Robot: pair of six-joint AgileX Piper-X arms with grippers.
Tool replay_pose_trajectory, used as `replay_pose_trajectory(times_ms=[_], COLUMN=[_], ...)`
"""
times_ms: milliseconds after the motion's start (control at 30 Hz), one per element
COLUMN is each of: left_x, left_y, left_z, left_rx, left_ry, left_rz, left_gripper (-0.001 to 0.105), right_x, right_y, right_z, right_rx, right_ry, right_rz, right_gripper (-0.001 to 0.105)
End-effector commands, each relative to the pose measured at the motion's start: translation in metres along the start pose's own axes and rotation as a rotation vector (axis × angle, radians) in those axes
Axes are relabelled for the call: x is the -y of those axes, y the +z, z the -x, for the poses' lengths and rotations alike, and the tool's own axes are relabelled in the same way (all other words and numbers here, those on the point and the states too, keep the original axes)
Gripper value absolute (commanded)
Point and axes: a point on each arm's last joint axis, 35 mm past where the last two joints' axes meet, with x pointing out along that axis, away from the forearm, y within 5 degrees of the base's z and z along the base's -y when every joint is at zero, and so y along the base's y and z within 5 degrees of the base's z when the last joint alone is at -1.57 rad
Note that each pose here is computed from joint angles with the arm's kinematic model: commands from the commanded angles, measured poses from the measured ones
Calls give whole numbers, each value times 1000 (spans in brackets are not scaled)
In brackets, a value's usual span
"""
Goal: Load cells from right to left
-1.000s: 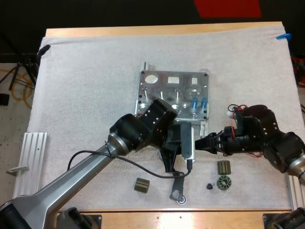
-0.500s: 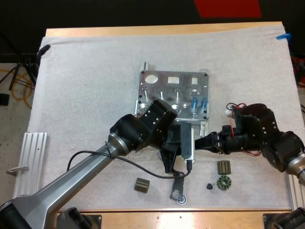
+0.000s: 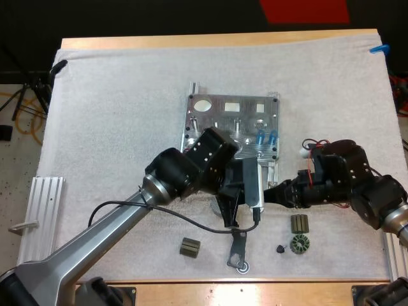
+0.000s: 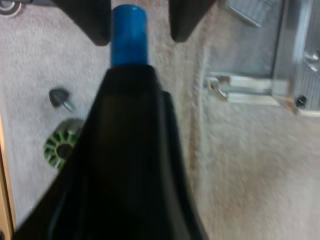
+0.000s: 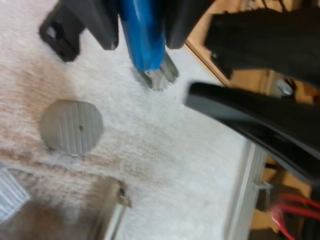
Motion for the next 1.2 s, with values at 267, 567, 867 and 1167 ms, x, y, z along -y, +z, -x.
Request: replay_pose_trajectory(times_ms=[267,567,867,1167], left_x=[18,43,56,66], left_y=[-1,-5,-15,-31], left_z=[37,90,126,139], left_rx=[5,106,164,93], left_ry=[35,157,374,475], left_rz=[2,60,256,351], left_gripper=[48,48,48,48], right_x=[1,-12,-30,-41], right_y=[-1,15,36,41], right_z=[3,29,54,61], right_rx=[-18,-148,-186,-244], right_ry=[-71,-341,-520,-590], right_rz=[122,361,470,534], right_gripper=[1,1,1,1])
